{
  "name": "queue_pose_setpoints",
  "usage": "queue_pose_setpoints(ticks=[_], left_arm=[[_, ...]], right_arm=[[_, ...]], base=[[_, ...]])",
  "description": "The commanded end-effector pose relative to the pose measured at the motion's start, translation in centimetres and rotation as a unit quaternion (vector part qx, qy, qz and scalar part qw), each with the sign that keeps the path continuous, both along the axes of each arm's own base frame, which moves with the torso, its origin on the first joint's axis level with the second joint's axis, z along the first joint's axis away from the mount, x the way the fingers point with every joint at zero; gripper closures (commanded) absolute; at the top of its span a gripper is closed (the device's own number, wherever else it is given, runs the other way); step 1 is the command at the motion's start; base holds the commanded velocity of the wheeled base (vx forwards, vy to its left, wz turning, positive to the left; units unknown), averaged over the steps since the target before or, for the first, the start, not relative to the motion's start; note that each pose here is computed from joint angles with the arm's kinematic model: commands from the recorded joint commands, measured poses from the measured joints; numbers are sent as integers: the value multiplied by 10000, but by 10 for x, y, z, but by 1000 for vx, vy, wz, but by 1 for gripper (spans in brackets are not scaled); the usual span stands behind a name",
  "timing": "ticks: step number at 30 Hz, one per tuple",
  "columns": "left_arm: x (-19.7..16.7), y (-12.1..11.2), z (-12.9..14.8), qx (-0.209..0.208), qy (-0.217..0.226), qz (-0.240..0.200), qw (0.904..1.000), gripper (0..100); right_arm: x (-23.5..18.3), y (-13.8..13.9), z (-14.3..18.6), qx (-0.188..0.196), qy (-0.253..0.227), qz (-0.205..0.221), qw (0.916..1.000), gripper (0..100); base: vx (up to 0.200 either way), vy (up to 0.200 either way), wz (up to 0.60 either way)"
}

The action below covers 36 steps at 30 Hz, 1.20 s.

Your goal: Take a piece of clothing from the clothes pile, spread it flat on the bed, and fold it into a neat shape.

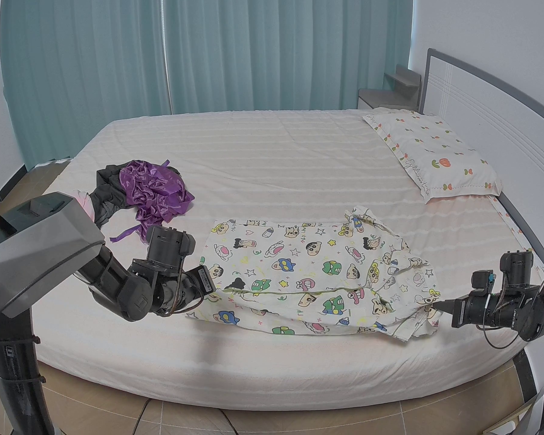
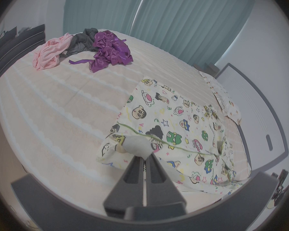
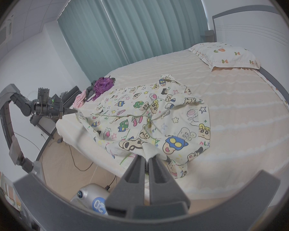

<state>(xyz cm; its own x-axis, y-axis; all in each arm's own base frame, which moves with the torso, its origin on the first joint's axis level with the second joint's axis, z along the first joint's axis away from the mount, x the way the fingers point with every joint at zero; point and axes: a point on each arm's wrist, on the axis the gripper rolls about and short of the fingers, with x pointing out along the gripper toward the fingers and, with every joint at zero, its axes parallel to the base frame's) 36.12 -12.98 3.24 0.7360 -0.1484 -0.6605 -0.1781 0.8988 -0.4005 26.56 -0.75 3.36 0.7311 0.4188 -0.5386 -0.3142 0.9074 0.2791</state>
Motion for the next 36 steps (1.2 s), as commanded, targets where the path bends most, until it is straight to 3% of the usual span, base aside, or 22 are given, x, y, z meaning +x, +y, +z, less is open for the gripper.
queue_pose_setpoints(ticks=[1,12,23,36], left_arm=[[11,1,-14,9,74,75,9999,100],[34,-7,-22,-186,-58,205,9996,100],[47,-9,-34,-161,-123,534,9984,100],[62,-12,-47,-131,-62,566,9983,100]], right_arm=[[16,-1,-3,65,-52,-50,10000,100],[55,-2,-3,374,-246,-284,9986,100],[81,-3,-6,325,-428,-415,9977,100],[107,-3,-24,428,-378,-612,9965,100]], base=[[0,0,0],[0,0,0],[0,0,0],[0,0,0]])
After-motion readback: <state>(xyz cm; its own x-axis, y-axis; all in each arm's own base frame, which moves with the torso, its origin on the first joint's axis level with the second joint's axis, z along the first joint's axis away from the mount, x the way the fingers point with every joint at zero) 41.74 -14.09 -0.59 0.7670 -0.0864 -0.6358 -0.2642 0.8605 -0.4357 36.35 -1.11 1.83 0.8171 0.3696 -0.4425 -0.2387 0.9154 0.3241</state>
